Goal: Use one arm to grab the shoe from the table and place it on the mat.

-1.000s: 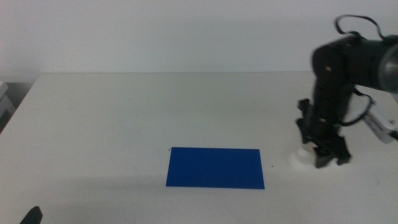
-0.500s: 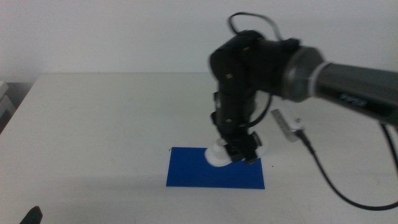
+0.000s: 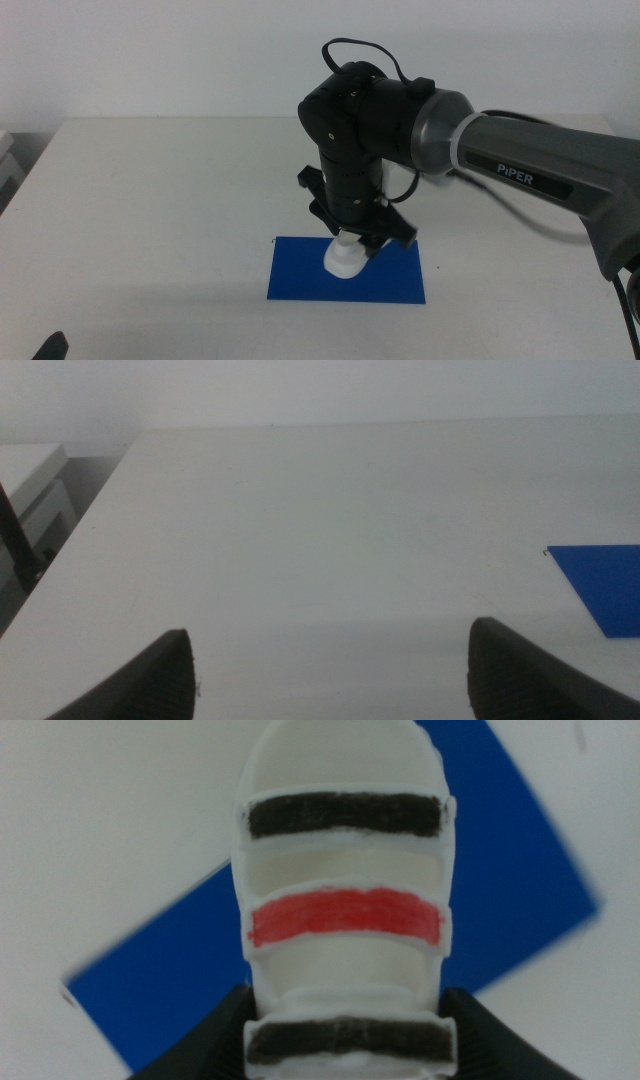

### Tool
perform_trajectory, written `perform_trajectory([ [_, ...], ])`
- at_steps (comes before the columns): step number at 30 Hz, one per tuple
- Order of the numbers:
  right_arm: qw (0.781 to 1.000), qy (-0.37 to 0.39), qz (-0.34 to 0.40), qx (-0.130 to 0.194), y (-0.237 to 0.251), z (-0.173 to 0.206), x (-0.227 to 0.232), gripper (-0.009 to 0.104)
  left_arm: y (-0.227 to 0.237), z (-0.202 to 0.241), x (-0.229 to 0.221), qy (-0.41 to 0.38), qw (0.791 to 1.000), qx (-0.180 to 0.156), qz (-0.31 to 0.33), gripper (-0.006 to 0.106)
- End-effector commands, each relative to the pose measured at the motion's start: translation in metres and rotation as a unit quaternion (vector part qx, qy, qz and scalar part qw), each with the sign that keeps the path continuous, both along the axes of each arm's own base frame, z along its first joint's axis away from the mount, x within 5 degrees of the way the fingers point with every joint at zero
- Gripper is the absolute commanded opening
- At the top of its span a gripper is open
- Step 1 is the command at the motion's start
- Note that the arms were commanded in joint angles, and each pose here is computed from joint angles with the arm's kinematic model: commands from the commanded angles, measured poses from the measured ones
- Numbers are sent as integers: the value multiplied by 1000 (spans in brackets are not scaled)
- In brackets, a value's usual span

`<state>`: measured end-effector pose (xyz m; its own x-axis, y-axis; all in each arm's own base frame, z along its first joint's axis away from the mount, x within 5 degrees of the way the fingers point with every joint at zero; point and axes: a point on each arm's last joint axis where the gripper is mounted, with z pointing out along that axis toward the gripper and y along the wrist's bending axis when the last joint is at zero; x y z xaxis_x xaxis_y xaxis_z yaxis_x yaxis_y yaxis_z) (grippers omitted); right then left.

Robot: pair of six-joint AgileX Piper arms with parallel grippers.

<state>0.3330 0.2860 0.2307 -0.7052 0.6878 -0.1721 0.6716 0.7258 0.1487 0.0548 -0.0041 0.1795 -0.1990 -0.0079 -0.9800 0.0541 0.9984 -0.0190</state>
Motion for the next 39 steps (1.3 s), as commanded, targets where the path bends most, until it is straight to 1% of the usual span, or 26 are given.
perform_trajectory([
  [1, 991, -35, 119, -45, -11, 36, -2, 5, 0, 6, 1, -43, 999, -8, 2, 94],
  [4, 963, -28, 252, -92, -13, 37, -3, 5, 0, 6, 1, -43, 999, -8, 2, 94],
  [6, 928, -20, 352, -120, -14, 37, -3, 5, 0, 6, 1, -43, 999, -8, 2, 94],
  [7, 912, -18, 390, -130, -14, 37, -3, 5, 0, 6, 1, -43, 999, -8, 2, 94],
  [9, 860, -13, 485, -156, -14, 37, -3, 5, 0, 6, 1, -43, 999, -8, 2, 94],
  [12, 765, -8, 612, -199, -15, 38, -2, 5, 0, 6, 1, -43, 999, -8, 2, 94],
  [14, 724, -5, 657, -208, -15, 38, -2, 5, 0, 6, 1, -43, 999, -8, 2, 94],
  [17, 682, -5, 699, -216, -14, 37, -2, 5, 0, 6, 1, -43, 999, -8, 2, 94],
  [18, 663, -6, 716, -220, -14, 38, -1, 5, 0, 6, 1, -43, 999, -8, 2, 94],
  [19, 635, -8, 739, -226, -13, 38, -1, 4, 0, 6, 1, -43, 999, -8, 2, 94],
  [20, 599, -9, 766, -234, -13, 38, 0, 2, 0, 6, 1, -43, 999, -8, 2, 94],
  [22, 514, -8, 822, -244, -11, 38, -1, -2, 0, 6, 1, -43, 999, -8, 2, 94],
  [24, 457, -9, 856, -240, -10, 37, -2, -4, 0, 6, 1, -43, 999, -8, 2, 94],
  [25, 439, -11, 868, -233, -9, 37, -3, -4, 0, 6, 1, -43, 999, -8, 2, 94],
  [27, 426, -17, 878, -216, -6, 36, -6, -4, 0, 6, 1, -43, 999, -8, 2, 94],
  [29, 432, -22, 879, -200, -4, 35, -8, -4, 0, 6, 1, -43, 999, -8, 2, 94],
  [32, 446, -47, 875, -181, 0, 32, -5, -4, 0, 6, 1, -43, 999, -8, 2, 94],
  [36, 479, -65, 857, -179, -1, 25, 6, -4, 0, 6, 1, -43, 999, -8, 2, 94],
  [39, 485, -59, 855, -175, -1, 19, 10, -4, 0, 6, 1, -43, 999, -8, 2, 94],
])
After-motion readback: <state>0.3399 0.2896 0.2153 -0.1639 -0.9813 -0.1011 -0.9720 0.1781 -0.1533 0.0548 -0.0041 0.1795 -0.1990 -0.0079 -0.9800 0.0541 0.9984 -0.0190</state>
